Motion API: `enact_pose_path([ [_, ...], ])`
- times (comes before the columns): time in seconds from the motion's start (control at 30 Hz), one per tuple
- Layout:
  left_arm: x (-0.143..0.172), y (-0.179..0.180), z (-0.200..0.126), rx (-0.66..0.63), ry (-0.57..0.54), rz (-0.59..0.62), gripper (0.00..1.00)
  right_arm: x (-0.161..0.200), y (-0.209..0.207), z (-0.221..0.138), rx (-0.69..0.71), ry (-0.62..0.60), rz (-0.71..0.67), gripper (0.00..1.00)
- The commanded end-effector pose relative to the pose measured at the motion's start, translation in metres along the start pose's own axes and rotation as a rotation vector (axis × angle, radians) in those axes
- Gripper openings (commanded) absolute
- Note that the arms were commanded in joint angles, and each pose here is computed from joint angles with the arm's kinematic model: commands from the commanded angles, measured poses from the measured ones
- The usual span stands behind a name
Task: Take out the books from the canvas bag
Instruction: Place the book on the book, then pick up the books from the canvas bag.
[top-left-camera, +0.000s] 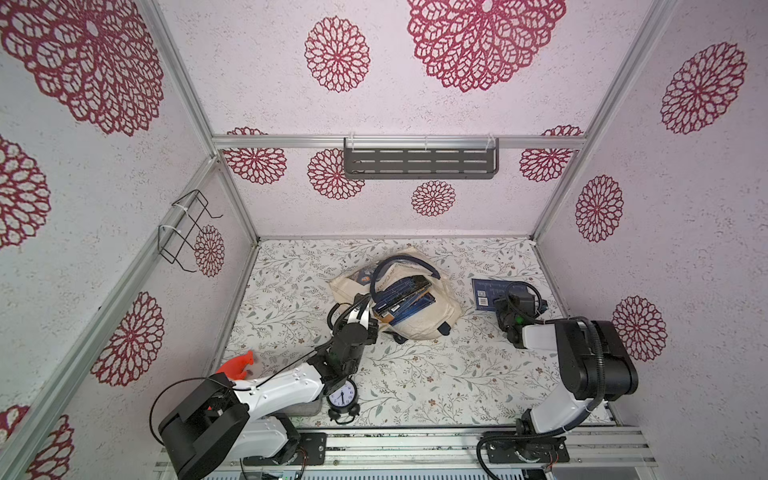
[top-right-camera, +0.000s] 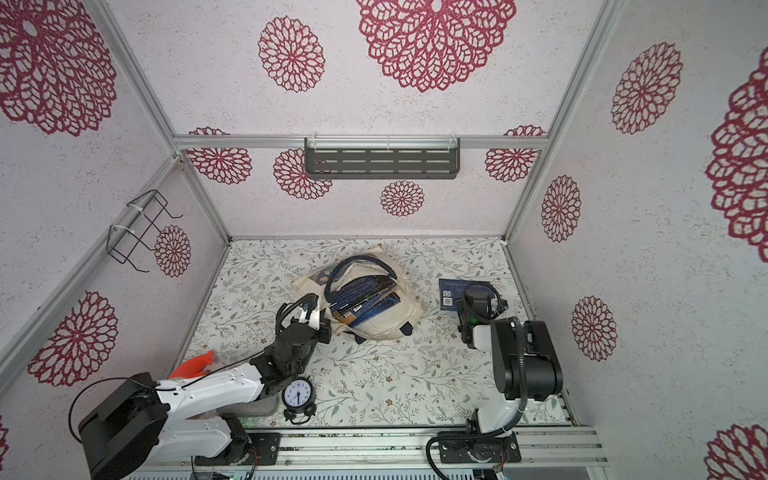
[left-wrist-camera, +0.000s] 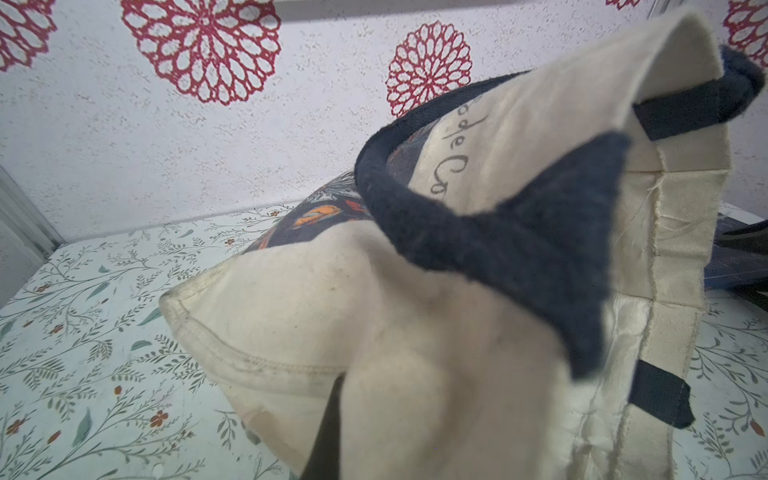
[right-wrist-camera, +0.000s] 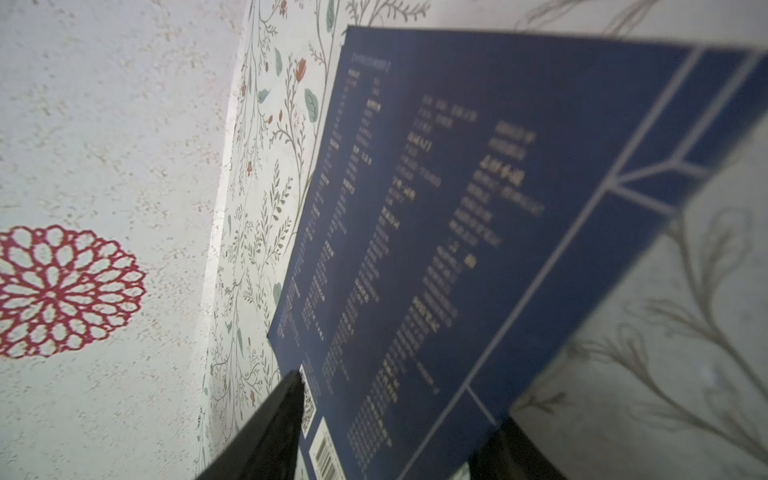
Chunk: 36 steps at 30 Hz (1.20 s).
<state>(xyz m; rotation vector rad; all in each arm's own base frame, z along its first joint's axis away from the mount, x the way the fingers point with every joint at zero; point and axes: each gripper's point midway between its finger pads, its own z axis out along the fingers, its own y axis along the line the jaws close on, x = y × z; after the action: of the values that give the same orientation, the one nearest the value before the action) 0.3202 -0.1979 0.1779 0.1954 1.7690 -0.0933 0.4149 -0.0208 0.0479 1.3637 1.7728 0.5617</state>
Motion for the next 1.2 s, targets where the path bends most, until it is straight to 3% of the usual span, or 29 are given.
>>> enact_pose_path([
  [0.0, -0.030, -0.004, 0.000, 0.010, -0.078, -0.053, 0.00, -0.013, 0.022, -0.003, -0.054, -0.041, -0.031, 0.63],
  [0.2, -0.030, -0.005, 0.001, 0.015, -0.077, -0.052, 0.00, -0.009, 0.018, -0.009, -0.034, -0.017, -0.035, 0.70],
  [0.37, -0.029, -0.005, 0.001, 0.015, -0.077, -0.051, 0.00, -0.008, 0.010, -0.015, 0.005, -0.004, -0.046, 0.83],
  [0.57, -0.031, -0.006, -0.001, 0.028, -0.084, -0.057, 0.00, -0.010, 0.025, -0.038, -0.029, -0.012, -0.105, 0.92],
  [0.73, -0.032, -0.008, -0.004, 0.050, -0.096, -0.061, 0.00, 0.006, 0.058, -0.070, -0.150, 0.028, -0.228, 0.93],
  [0.97, -0.035, -0.010, -0.007, 0.069, -0.113, -0.067, 0.00, 0.078, 0.120, -0.150, -0.474, 0.158, -0.446, 0.89],
  [1.17, -0.035, -0.011, -0.009, 0.081, -0.120, -0.065, 0.00, 0.137, 0.134, -0.199, -0.652, 0.304, -0.495, 0.85],
])
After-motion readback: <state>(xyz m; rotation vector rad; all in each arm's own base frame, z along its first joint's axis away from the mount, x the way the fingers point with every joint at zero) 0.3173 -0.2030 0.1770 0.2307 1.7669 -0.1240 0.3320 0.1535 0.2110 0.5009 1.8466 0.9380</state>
